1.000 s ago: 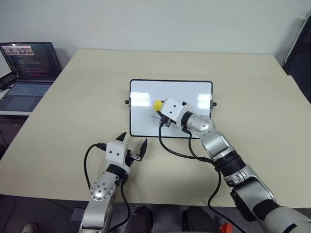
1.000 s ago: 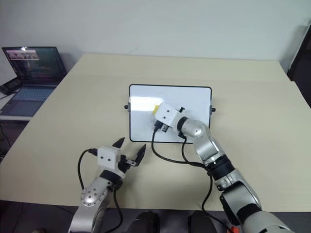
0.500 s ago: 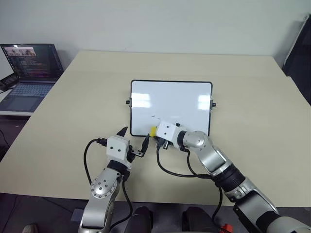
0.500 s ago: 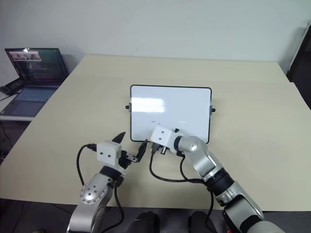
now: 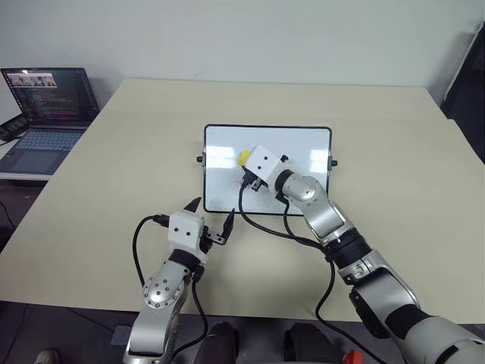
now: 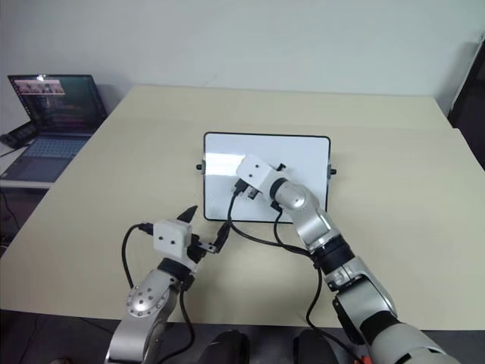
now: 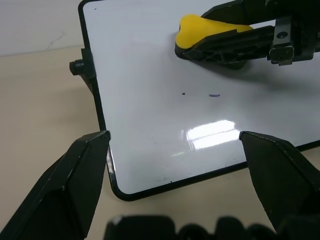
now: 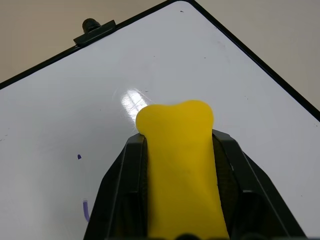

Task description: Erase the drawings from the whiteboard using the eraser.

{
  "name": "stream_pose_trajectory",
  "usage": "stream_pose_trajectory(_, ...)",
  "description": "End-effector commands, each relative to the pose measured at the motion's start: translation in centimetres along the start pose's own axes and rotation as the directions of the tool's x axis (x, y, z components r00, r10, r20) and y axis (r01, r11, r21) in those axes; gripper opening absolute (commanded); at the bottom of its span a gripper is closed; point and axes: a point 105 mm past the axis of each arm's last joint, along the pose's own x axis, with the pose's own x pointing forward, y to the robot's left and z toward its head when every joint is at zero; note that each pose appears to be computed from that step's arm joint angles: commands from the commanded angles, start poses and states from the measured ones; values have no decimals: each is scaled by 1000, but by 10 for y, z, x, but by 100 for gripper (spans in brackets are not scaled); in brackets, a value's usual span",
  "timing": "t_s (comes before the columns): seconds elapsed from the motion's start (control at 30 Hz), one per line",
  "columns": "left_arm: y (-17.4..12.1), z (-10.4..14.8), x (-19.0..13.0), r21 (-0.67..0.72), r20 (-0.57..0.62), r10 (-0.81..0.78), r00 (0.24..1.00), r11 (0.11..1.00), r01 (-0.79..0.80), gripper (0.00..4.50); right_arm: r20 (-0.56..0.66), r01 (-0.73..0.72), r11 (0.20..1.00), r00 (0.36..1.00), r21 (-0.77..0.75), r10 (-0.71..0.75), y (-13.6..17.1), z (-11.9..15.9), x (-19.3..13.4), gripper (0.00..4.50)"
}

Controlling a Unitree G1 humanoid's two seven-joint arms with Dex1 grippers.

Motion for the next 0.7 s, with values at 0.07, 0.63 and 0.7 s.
stream_pose_trajectory(0.07, 0, 13, 2, 14, 44, 0, 999, 1000, 0, 450, -68, -140, 990, 988, 4, 140, 28, -22, -11, 136)
stream_pose_trajectory(0.63, -1, 13, 3, 12, 38, -8, 999, 1000, 7, 450, -10, -96, 994, 995, -46, 96, 14, -2, 3, 136)
stream_pose_trajectory(0.7, -1, 12, 2, 13, 37, -7, 999, 1000, 6, 450, 1, -49, 998, 999, -48, 50, 6, 1, 7, 136)
